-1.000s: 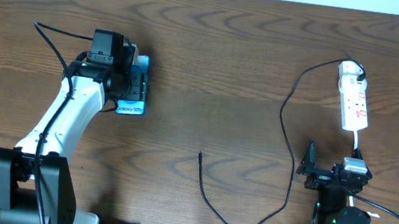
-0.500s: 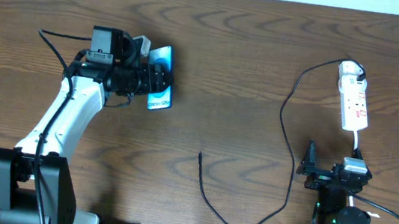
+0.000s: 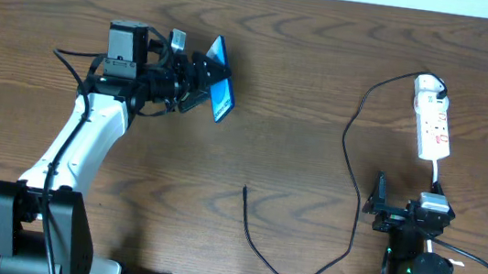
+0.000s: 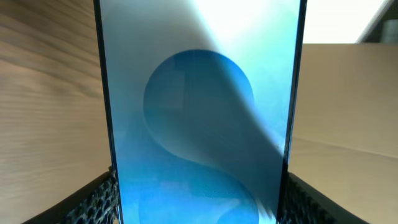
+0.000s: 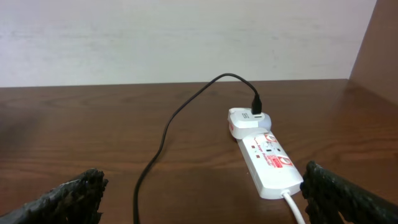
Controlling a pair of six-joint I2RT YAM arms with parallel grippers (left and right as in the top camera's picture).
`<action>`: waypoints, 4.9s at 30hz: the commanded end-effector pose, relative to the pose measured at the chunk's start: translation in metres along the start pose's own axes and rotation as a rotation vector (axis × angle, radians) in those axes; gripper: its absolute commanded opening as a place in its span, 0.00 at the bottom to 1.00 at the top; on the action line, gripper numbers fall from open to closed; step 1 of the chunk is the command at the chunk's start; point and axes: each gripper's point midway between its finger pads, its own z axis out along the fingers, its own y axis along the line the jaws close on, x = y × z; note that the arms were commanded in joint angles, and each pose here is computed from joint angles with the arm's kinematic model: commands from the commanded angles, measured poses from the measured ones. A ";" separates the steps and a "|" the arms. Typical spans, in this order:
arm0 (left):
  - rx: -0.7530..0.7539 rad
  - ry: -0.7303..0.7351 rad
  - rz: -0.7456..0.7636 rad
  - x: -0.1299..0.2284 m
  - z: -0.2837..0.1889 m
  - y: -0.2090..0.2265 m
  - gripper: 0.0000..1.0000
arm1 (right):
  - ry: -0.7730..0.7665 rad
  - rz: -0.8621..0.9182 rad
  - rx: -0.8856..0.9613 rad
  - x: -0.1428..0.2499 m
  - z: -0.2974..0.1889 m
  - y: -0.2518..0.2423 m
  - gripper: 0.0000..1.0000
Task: Plug charger to phone and switch on socket
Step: 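Lift the phone with the left gripper and tilt it upright, then hold the phone raised upright in the left gripper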
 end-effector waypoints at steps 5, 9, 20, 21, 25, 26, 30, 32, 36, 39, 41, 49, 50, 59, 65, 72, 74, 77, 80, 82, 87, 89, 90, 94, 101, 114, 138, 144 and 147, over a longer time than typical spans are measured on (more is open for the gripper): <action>0.198 0.137 -0.219 0.017 -0.013 -0.051 0.07 | -0.002 -0.015 -0.003 0.000 0.000 0.001 0.99; 0.209 0.171 -0.313 0.020 -0.014 -0.055 0.07 | -0.002 -0.015 -0.003 0.000 0.000 0.001 0.99; 0.232 0.244 -0.498 0.025 -0.018 -0.066 0.07 | -0.002 -0.015 -0.003 0.000 0.000 0.001 0.99; 0.230 0.247 -0.516 0.025 -0.018 -0.066 0.07 | -0.002 -0.015 -0.003 0.000 0.000 0.001 0.99; 0.235 0.247 -0.537 0.023 -0.018 -0.069 0.07 | -0.002 -0.015 -0.003 0.000 0.000 0.001 0.99; 0.239 0.245 -0.531 0.022 -0.018 -0.070 0.08 | -0.002 -0.015 -0.003 0.000 0.000 0.001 0.99; 0.241 0.254 -0.562 0.022 -0.019 -0.071 0.07 | -0.002 -0.015 -0.003 0.000 0.000 0.001 0.99; 0.239 0.258 -0.582 0.023 -0.019 -0.072 0.07 | -0.002 -0.015 -0.003 0.000 0.000 0.001 0.99; 0.233 0.270 -0.644 0.023 -0.019 -0.072 0.07 | -0.002 -0.015 -0.003 0.000 0.000 0.001 0.99; 0.230 0.273 -0.669 0.023 -0.019 -0.072 0.07 | -0.002 -0.015 -0.003 0.000 0.000 0.001 0.99; 0.228 0.276 -0.679 0.023 -0.019 -0.072 0.07 | -0.002 -0.015 -0.003 0.000 0.000 0.001 0.99; 0.246 0.298 -0.719 0.022 -0.022 -0.080 0.07 | -0.002 -0.015 -0.003 0.000 0.000 0.001 0.99; 0.249 0.305 -0.730 0.022 -0.022 -0.082 0.07 | -0.002 -0.015 -0.003 0.000 0.000 0.001 0.99; 0.257 0.302 -0.719 0.021 -0.023 -0.084 0.07 | -0.002 -0.015 -0.003 0.000 0.000 0.001 0.99; 0.254 0.306 -0.743 0.021 -0.023 -0.084 0.07 | -0.002 -0.015 -0.003 0.000 0.000 0.001 0.99; 0.253 0.318 -0.751 0.023 -0.024 -0.085 0.07 | -0.002 -0.015 -0.003 0.000 0.000 0.001 0.99; 0.253 0.318 -0.751 0.023 -0.024 -0.085 0.07 | -0.002 -0.015 -0.003 0.000 0.000 0.001 0.99; 0.253 0.318 -0.751 0.022 -0.024 -0.085 0.08 | -0.002 -0.015 -0.003 0.000 0.000 0.001 0.99; 0.253 0.318 -0.751 0.022 -0.024 -0.085 0.07 | -0.002 -0.015 -0.003 0.000 0.000 0.001 0.99; 0.253 0.318 -0.750 0.022 -0.024 -0.085 0.07 | -0.002 -0.015 -0.003 0.000 0.000 0.001 0.99; 0.253 0.318 -0.750 0.022 -0.024 -0.085 0.07 | -0.002 -0.015 -0.003 0.000 0.000 0.001 0.99; 0.253 0.318 -0.750 0.022 -0.024 -0.085 0.07 | -0.002 -0.015 -0.003 0.000 0.000 0.001 0.99; 0.253 0.318 -0.750 0.022 -0.024 -0.085 0.07 | -0.002 -0.015 -0.003 0.000 0.000 0.001 0.99; 0.253 0.318 -0.750 0.022 -0.024 -0.085 0.07 | -0.002 -0.015 -0.003 0.000 0.000 0.001 0.99; 0.253 0.318 -0.750 0.022 -0.024 -0.085 0.07 | -0.002 -0.015 -0.003 0.000 0.000 0.001 0.99; 0.253 0.313 -0.750 0.022 -0.023 -0.084 0.07 | -0.002 -0.015 -0.003 0.000 0.000 0.001 0.99; 0.253 0.313 -0.750 0.022 -0.023 -0.084 0.07 | -0.002 -0.015 -0.003 0.000 0.000 0.001 0.99; 0.253 0.313 -0.750 0.022 -0.023 -0.084 0.07 | -0.002 -0.015 -0.003 0.000 0.000 0.001 0.99; 0.253 0.313 -0.750 0.022 -0.023 -0.084 0.07 | -0.002 -0.015 -0.003 0.000 0.000 0.001 0.99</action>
